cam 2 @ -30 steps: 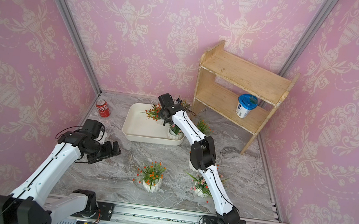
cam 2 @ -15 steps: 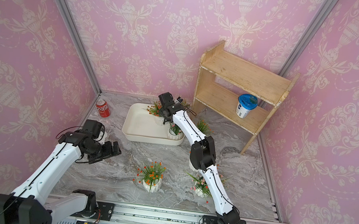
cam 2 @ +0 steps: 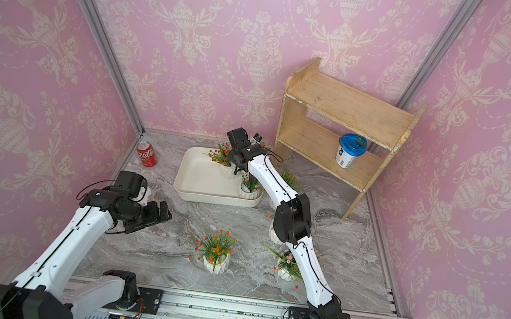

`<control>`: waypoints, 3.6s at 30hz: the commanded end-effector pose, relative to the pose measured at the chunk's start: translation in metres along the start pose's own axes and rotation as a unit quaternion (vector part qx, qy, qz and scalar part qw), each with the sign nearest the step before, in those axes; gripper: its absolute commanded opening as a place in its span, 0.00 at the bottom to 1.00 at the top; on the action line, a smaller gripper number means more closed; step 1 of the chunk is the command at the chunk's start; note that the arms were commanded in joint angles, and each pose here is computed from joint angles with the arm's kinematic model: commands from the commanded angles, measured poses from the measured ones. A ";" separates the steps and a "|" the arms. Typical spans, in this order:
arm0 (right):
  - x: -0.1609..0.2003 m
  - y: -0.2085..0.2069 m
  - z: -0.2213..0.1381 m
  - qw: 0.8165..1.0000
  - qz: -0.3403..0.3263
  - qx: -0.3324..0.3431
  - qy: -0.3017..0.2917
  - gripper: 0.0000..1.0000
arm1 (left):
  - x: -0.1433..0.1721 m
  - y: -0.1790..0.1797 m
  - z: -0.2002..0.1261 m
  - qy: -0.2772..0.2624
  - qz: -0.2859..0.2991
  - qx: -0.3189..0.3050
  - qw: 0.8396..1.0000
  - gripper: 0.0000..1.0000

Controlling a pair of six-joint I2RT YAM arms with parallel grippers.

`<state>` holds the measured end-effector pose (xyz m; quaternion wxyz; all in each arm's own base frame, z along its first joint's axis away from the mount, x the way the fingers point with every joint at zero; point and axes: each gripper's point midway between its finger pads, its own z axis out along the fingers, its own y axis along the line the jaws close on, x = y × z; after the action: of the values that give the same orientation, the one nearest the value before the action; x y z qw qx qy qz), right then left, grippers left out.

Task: Put the potted gypsophila into the storage box
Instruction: Place the baby's breath potted plant at the storage box, then pick up the baby's breath potted plant from the center of the board.

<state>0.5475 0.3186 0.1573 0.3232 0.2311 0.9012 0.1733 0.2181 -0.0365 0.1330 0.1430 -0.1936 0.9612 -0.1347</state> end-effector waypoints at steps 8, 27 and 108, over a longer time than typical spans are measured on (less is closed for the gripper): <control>-0.029 0.024 -0.069 0.996 -0.064 -0.054 -0.021 0.31 | 0.006 -0.006 -0.020 -0.003 -0.007 0.018 1.000 0.99; 0.014 -0.015 -0.182 0.968 -0.248 -0.043 -0.006 0.79 | 0.031 -0.013 -0.019 0.048 -0.003 0.035 0.998 0.99; 0.044 -0.310 -0.237 0.994 -0.045 0.103 0.004 1.00 | 0.108 -0.093 0.055 0.059 0.156 -0.065 0.984 0.28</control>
<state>0.2672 0.0464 0.1672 0.3073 0.2248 0.9222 0.0681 0.1673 -0.1871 0.0808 0.0759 -0.0276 0.9927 -0.0900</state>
